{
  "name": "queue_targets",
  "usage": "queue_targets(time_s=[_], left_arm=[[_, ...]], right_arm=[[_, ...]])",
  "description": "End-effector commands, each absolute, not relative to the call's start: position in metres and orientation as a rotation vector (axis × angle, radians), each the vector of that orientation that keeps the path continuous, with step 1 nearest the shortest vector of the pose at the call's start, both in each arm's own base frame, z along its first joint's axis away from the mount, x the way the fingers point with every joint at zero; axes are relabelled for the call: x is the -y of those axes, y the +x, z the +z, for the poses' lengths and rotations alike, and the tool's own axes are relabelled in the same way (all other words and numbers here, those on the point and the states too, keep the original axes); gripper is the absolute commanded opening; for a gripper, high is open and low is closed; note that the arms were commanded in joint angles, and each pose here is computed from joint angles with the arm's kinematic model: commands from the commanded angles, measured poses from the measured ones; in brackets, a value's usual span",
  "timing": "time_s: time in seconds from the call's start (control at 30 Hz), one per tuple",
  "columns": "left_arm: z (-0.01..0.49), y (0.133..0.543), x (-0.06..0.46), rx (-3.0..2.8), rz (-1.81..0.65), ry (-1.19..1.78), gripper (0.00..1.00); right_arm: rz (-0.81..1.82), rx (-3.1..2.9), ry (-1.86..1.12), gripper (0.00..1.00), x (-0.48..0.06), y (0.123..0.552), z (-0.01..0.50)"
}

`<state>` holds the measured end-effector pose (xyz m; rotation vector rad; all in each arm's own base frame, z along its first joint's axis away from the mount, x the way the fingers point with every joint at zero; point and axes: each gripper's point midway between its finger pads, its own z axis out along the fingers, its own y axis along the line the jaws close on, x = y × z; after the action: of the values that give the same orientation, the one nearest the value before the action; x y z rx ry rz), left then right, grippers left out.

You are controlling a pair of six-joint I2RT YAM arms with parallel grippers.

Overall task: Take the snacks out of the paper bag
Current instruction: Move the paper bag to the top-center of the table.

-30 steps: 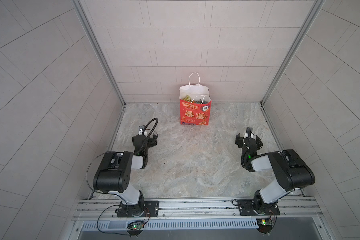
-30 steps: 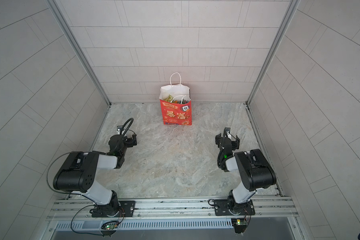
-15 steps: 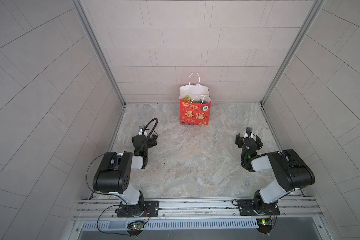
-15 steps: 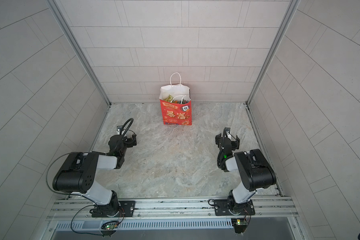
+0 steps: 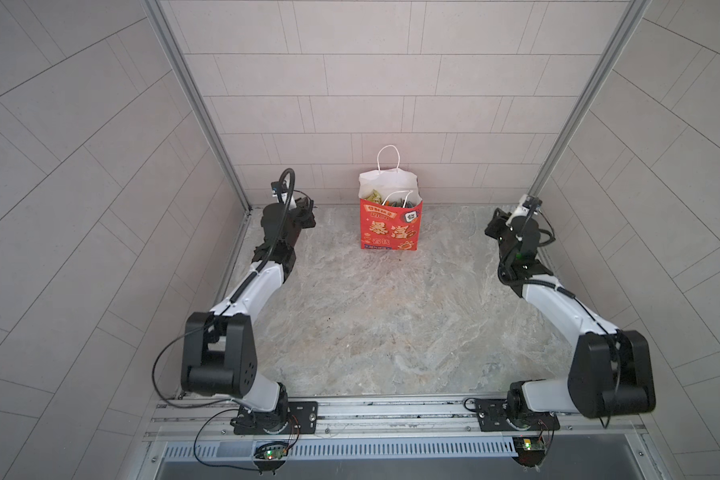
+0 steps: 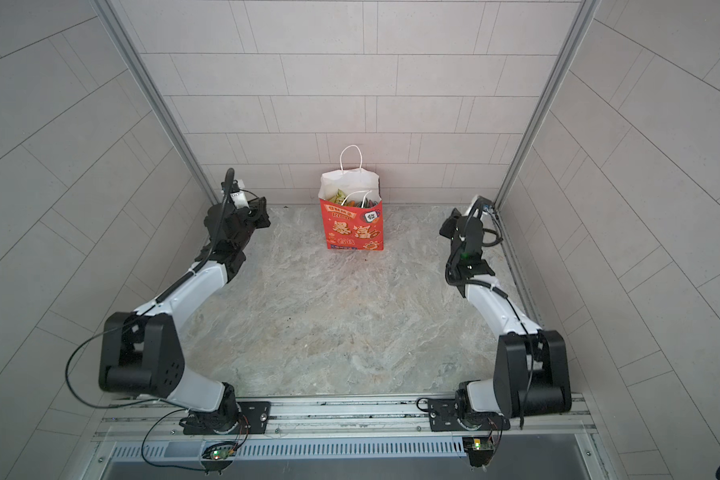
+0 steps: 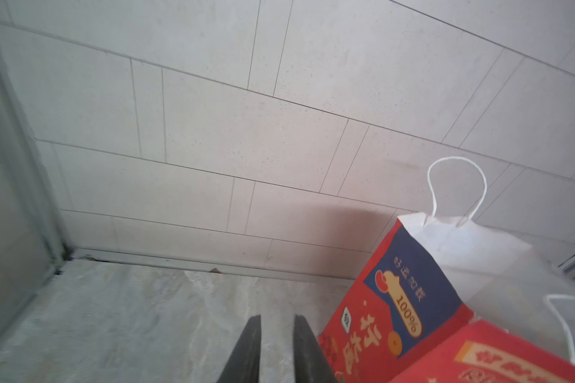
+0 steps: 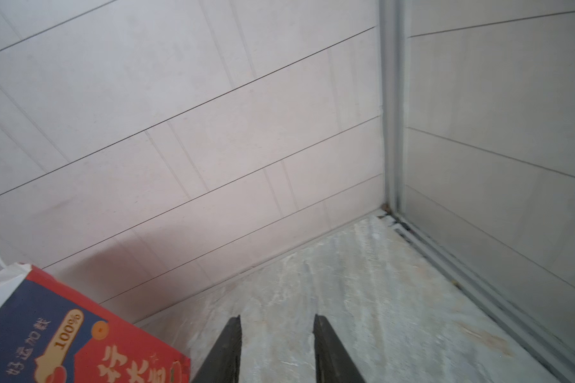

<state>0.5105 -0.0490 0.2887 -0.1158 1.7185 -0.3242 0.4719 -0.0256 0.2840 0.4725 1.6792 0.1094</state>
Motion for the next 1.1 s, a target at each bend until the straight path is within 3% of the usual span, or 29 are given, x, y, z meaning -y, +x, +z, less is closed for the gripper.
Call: queue_targets(time_s=[0.0, 0.07, 0.2, 0.5, 1.07], left_arm=[[0.217, 0.532, 0.088, -2.0, -0.565, -0.104, 0.1], [0.207, 0.551, 0.099, -2.05, -0.584, -0.069, 0.0], [0.179, 0.584, 0.112, -2.13, -0.647, -0.066, 0.0], [0.138, 0.639, 0.156, -2.111, -0.875, -0.023, 0.0], [0.083, 0.681, 0.23, -2.101, -1.077, 0.055, 0.0]], right_arm=[[0.341, -2.077, 0.38, 0.21, -0.025, 0.492, 0.209], [0.405, -2.138, 0.322, 0.18, -0.041, 0.517, 0.203], [0.546, -2.198, 0.257, 0.08, -0.072, 0.567, 0.189], [0.774, -2.213, 0.173, 0.04, -0.138, 0.635, 0.149], [1.02, -2.164, 0.18, 0.02, -0.176, 0.683, 0.094]])
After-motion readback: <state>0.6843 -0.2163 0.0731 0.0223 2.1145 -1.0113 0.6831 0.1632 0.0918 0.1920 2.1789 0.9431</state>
